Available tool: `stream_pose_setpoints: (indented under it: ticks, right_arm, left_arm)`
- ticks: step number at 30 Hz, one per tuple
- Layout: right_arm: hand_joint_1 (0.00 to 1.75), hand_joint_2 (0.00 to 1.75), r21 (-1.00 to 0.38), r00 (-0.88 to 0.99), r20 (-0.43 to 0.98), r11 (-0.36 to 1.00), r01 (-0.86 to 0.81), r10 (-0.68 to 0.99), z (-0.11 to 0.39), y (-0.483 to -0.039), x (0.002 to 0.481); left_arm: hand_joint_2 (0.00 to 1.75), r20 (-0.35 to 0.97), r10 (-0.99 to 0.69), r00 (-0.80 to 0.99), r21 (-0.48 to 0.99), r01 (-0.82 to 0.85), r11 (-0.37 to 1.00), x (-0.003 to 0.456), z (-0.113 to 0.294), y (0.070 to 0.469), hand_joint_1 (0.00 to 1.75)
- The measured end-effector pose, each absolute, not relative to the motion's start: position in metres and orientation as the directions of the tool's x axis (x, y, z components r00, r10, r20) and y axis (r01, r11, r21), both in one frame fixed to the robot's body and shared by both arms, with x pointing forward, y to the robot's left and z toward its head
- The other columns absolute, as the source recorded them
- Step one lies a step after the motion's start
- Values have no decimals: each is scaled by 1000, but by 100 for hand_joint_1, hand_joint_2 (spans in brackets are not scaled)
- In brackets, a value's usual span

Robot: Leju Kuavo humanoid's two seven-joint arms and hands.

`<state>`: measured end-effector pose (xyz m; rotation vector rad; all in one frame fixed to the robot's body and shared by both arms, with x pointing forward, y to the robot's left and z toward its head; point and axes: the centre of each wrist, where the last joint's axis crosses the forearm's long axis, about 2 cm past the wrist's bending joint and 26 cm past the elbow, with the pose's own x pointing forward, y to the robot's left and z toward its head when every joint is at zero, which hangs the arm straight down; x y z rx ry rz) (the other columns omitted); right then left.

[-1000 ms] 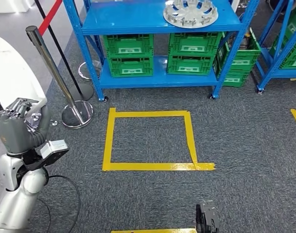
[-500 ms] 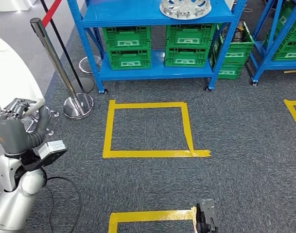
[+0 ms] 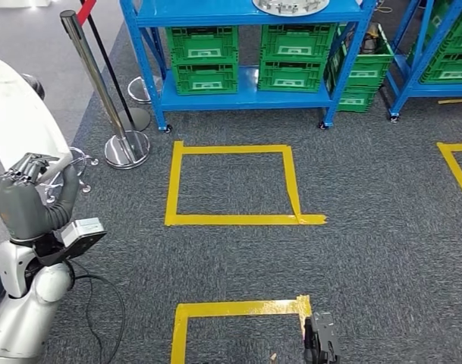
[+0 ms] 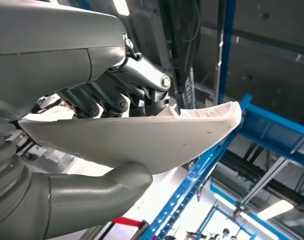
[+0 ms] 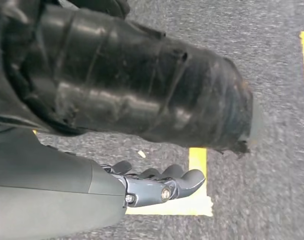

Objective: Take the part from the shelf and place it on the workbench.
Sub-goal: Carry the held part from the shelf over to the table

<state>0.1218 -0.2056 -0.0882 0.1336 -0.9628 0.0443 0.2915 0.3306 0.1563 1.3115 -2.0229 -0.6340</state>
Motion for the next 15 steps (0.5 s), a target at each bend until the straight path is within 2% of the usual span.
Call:
stream_pose_setpoints:
  ticks: [15]
  right_arm:
    - [0, 0, 86, 577, 817, 991, -100, -13, -89, -206, 118]
  left_arm:
    - [175, 263, -919, -293, 690, -608, 392, 291, 155, 332, 175]
